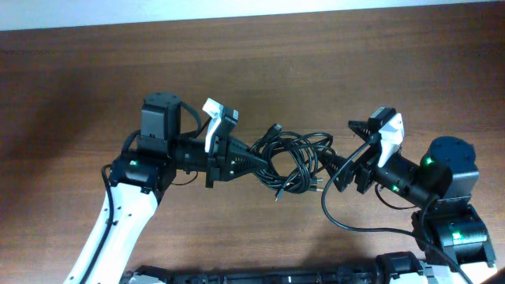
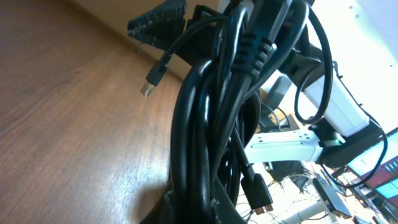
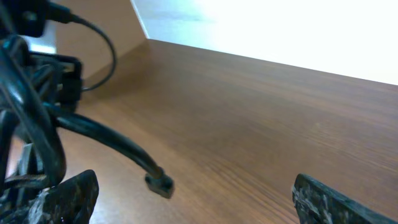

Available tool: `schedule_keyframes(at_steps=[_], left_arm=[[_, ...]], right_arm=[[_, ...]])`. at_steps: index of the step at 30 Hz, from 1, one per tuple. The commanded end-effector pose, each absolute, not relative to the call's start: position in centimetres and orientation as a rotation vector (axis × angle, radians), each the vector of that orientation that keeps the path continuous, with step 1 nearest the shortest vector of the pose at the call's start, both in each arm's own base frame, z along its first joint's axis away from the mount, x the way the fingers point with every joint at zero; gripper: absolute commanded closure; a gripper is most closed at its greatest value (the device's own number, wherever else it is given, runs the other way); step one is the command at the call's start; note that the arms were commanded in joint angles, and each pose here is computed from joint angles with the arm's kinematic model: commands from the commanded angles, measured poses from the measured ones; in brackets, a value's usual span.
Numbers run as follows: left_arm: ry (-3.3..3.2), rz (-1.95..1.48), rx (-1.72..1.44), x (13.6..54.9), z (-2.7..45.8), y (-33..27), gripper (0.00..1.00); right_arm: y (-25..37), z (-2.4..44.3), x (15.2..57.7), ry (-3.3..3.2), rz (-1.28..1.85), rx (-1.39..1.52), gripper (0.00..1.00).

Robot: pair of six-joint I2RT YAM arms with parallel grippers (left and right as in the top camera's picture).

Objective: Untangle cables

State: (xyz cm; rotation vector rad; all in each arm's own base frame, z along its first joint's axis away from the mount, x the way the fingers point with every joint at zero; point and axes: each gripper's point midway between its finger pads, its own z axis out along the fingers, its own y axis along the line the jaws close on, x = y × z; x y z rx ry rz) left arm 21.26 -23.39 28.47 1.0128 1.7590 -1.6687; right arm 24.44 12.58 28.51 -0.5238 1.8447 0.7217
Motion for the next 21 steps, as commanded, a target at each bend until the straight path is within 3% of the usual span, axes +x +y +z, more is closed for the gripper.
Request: schedule_keyframes(at_steps=[1, 21], left_arm=[[1.667, -1.656, 1.046, 21.1, 30.1, -22.6, 1.00], [1.652, -1.693, 1.045, 20.8, 30.4, -22.3, 1.00]], right_arm=[[13.6, 29.8, 23.4, 1.788, 0.791, -0.594, 0.02], [14.4, 31.7, 23.0, 1.682, 0.826, -0.668, 0.02]])
